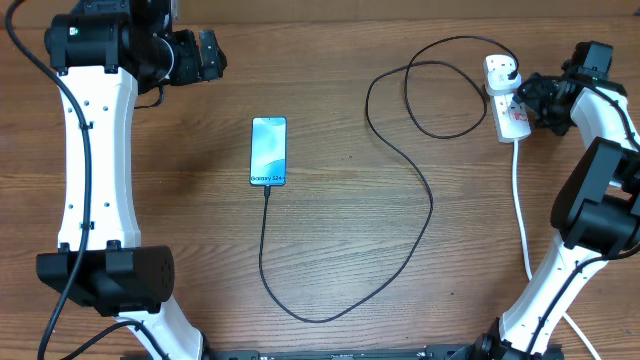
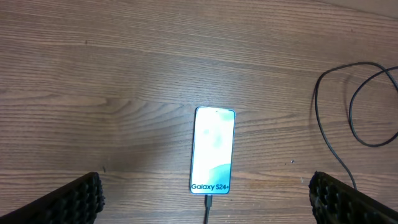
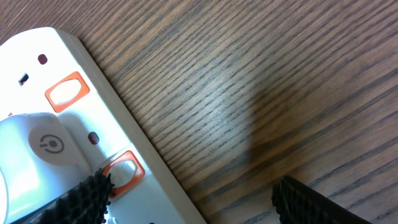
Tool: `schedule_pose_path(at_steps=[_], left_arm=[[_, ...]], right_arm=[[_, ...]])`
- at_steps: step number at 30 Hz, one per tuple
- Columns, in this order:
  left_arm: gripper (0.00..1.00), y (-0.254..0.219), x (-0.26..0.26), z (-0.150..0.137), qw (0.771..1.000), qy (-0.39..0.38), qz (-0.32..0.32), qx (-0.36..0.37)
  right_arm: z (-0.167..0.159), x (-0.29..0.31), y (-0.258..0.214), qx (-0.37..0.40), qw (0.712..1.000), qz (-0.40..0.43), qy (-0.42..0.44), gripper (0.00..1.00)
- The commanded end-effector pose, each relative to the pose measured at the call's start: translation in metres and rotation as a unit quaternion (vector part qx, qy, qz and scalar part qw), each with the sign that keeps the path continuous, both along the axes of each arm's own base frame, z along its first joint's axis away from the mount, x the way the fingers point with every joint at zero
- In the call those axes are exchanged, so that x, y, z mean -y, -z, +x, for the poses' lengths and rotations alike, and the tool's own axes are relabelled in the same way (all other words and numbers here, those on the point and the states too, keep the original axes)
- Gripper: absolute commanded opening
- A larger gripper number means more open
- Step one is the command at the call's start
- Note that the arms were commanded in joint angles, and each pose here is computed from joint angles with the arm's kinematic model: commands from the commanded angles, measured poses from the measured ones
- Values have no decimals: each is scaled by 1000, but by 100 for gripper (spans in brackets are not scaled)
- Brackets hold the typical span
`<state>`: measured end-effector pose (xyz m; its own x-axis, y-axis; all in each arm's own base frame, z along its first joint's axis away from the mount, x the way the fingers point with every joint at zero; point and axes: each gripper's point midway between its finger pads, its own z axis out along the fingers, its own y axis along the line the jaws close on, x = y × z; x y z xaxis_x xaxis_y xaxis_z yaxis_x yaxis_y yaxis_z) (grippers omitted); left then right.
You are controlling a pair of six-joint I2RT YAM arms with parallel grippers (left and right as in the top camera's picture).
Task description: Plug charger to phone and switch on socket
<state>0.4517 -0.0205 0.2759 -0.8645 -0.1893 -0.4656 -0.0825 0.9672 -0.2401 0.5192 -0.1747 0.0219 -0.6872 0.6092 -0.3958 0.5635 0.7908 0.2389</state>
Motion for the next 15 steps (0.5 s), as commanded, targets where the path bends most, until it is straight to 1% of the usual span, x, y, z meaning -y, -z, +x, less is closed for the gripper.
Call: schedule_pose_path(at_steps=[1,9,15], left_arm=[[100,-15,-1,-4,1000,8,10,19],[100,-15,-1,-4,1000,8,10,19],[100,-15,-1,-4,1000,8,10,19]], right_arm=[[13,-9,-32,35,999,-3,-19,84],[13,-9,-57,53,998,-16,-29,84],[13,-2,-76,64,997,-37,-21,84]])
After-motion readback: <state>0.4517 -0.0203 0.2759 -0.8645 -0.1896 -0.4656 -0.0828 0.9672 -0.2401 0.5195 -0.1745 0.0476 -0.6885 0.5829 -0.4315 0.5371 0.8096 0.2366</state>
